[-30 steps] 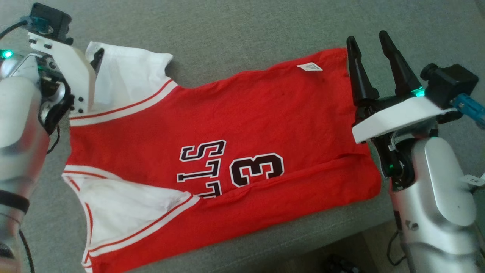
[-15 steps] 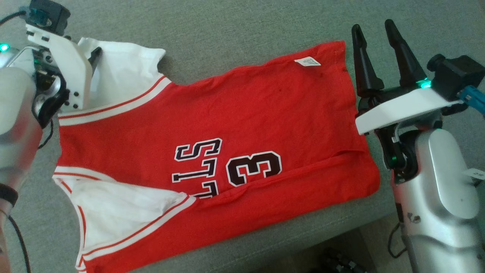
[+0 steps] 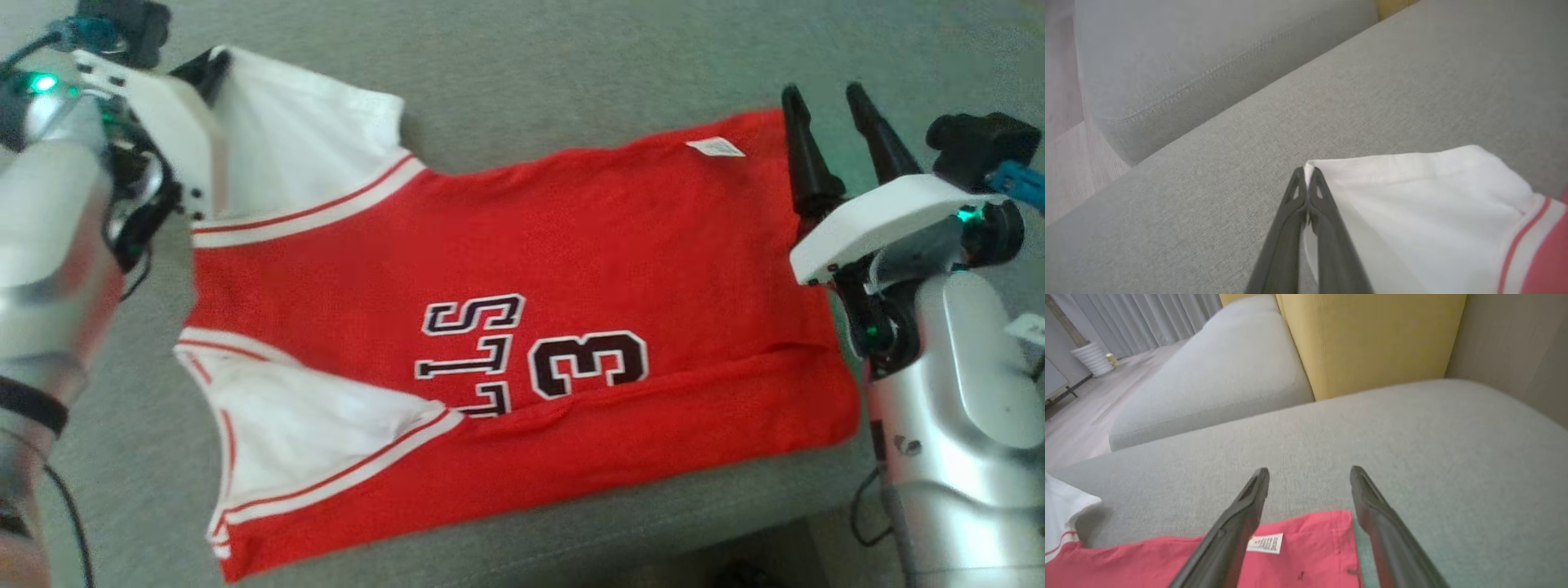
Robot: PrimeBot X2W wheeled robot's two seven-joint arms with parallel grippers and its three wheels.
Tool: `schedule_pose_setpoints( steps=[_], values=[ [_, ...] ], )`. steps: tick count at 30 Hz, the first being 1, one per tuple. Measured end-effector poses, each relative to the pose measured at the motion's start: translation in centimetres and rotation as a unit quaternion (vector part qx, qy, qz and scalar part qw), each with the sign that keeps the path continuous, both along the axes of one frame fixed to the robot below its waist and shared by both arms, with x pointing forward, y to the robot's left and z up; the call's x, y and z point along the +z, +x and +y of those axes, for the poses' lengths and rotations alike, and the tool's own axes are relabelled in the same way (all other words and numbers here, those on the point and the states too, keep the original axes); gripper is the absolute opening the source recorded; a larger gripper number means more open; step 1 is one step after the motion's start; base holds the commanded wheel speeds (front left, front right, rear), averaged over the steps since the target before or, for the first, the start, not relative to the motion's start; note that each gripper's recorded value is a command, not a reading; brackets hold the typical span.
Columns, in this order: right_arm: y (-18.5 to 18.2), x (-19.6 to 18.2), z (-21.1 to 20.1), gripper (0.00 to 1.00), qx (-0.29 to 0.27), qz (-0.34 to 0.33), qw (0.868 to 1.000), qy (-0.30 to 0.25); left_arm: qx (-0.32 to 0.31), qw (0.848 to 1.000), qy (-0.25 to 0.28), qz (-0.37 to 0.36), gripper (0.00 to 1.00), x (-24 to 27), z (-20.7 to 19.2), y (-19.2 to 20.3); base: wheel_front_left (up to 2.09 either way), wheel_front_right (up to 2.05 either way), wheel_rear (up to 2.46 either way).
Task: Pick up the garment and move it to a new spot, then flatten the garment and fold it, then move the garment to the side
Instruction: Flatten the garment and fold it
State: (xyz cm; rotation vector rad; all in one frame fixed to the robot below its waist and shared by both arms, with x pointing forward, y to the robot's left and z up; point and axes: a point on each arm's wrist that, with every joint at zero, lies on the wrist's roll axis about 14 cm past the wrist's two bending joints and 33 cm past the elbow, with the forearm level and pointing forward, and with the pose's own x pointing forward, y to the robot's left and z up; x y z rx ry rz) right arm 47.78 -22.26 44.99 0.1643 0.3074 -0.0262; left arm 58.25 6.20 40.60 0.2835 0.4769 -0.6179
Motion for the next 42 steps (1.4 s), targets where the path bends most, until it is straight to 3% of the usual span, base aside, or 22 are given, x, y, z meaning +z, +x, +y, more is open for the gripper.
schedule_pose_setpoints(
  steps=[7,27,29,42],
  values=[
    [-0.1,-3.9,-0.5,1.00,0.025,0.098,0.995,-0.013,0.012,0.999,-0.034,-0.038,0.00,2.4,1.7,-2.8,0.00,0.00,0.00],
    [0.4,-8.0,-1.4,1.00,0.039,0.190,0.980,-0.032,0.029,0.996,-0.055,-0.057,0.00,4.1,3.0,-4.9,0.00,0.00,0.00],
    [0.3,-8.2,-1.2,0.00,0.041,0.195,0.980,-0.027,0.031,0.997,-0.054,-0.055,0.00,3.9,3.1,-4.9,0.00,0.00,0.00],
    [2.8,-5.7,-1.6,0.00,0.035,0.135,0.990,-0.028,0.094,0.990,-0.072,-0.072,0.00,4.8,5.4,-3.7,0.00,0.00,0.00]
  ],
)
